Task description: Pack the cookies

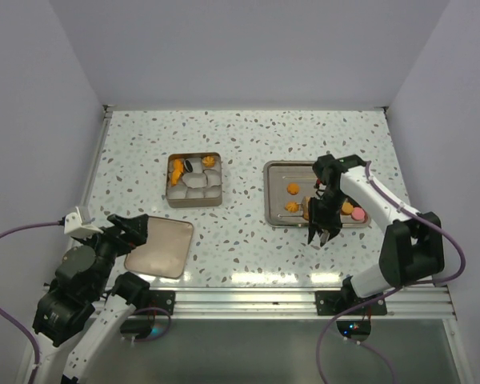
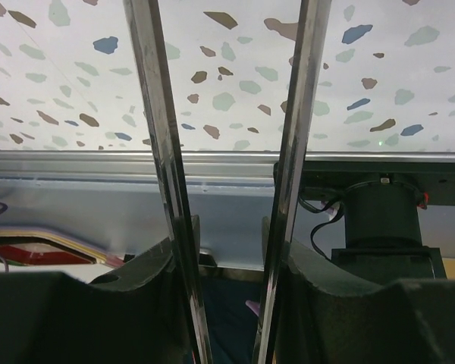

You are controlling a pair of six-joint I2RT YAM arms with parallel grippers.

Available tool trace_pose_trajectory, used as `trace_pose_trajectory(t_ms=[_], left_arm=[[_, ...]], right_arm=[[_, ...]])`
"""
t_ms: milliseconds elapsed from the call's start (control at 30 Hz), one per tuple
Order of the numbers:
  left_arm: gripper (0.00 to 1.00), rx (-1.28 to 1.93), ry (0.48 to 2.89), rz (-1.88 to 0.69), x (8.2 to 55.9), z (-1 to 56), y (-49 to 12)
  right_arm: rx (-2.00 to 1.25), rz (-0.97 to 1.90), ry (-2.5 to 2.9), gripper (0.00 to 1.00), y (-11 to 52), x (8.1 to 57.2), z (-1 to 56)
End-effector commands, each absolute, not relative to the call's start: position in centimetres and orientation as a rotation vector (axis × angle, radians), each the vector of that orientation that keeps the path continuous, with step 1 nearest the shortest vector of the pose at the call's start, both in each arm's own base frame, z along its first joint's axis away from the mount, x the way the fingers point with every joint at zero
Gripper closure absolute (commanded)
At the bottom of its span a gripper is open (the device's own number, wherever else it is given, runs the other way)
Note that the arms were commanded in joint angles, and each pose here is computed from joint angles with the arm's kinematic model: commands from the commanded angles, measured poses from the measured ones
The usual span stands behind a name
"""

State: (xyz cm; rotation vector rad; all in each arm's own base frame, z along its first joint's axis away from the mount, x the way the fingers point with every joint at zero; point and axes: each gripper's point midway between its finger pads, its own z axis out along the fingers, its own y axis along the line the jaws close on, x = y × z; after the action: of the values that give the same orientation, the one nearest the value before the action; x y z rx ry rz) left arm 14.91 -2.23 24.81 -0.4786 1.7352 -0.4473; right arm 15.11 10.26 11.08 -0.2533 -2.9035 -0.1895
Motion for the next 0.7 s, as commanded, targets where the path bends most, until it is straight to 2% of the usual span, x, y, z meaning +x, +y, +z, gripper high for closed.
trace_pose_trajectory(t_ms=[0,167,467,667], left_arm=[[0.0,-0.488,1.681,-0.47,15.1,25.9,-2.2],[0.0,-0.495,1.676,-0.471,15.0,25.9,-2.0],[0.0,-0.49,1.682,-0.471,15.1,25.9,-2.2],[0.0,-0.49,1.686,-0.466,15.2,25.8,-2.2]], right_arm=[[-0.231,-0.2,-2.886,0.61,10.3,15.1,11.4],[-0.229,-0.179,-2.907,0.65,10.2,16.0,11.9],[-0.208,-0.23,-3.024,0.66,11.8,22.0,16.8],[-0.188,-0.542,-3.093,0.68,16.9,25.4,21.8]])
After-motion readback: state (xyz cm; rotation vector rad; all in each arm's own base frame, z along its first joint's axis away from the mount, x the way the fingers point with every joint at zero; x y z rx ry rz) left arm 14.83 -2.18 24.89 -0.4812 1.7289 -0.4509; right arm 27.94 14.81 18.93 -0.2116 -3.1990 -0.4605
